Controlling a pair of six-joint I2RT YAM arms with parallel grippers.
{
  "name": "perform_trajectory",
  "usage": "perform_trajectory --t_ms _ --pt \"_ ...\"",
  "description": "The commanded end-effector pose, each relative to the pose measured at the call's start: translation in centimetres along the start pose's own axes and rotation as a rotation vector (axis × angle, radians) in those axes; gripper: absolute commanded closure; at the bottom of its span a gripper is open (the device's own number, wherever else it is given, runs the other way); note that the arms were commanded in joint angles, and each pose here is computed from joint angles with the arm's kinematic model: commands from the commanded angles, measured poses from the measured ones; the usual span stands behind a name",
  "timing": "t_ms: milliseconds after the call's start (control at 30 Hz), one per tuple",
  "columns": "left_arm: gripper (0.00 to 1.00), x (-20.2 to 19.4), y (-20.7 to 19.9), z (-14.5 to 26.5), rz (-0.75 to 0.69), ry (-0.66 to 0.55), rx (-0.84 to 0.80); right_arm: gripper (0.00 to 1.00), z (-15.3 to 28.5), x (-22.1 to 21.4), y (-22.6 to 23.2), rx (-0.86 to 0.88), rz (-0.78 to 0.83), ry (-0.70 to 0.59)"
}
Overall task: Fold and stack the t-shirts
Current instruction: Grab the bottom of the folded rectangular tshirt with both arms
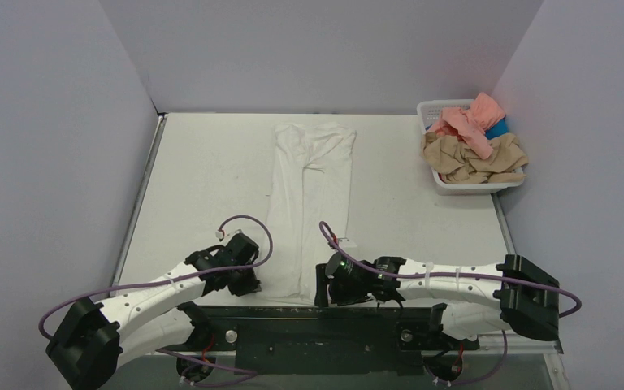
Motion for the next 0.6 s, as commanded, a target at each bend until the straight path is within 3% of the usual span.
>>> perform_trajectory --t_ms 0,100,267,300,333,400,567 --pt "0.87 -0.3 0.8 0.2 -0.001 -0.009 0.015 0.37 -1.0 -0.6 -1.0 -0.08 -0.031 -0.017" --pt "1.0 -0.4 1.0 0.0 0.001 -0.005 0.016 0.41 -1.6 -0.9 -1.3 -0.09 -0.043 -0.018" --pt "1.0 -0.3 0.6 0.0 -0.005 -0.001 0.008 0.59 -2.2 -1.2 -1.1 -0.073 -0.051 -0.001" --pt "1.0 -0.2 0.6 0.1 -0.005 -0.002 0.007 0.7 -2.2 -1.3 -1.2 -0.074 -0.057 0.002" --pt "1.0 -0.3 0.7 0.2 -0.005 0.0 0.017 0.9 -2.1 -1.4 -1.2 -0.074 -0.059 0.0" --pt "1.0 -0.2 1.0 0.5 -0.002 -0.01 0.046 1.0 -1.9 -1.6 -1.8 -0.086 -0.074 -0.014" --pt "1.0 -0.4 1.7 1.8 0.001 -0.032 0.04 1.0 -0.8 -2.2 -2.9 -0.07 -0.097 -0.031"
Point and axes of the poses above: each gripper's point midway between its finger pads, its own z axis back along the fingers, its own y axis along the line the jaws close on, x = y × z, the point moved 10 cm from there along z, back along the fingers
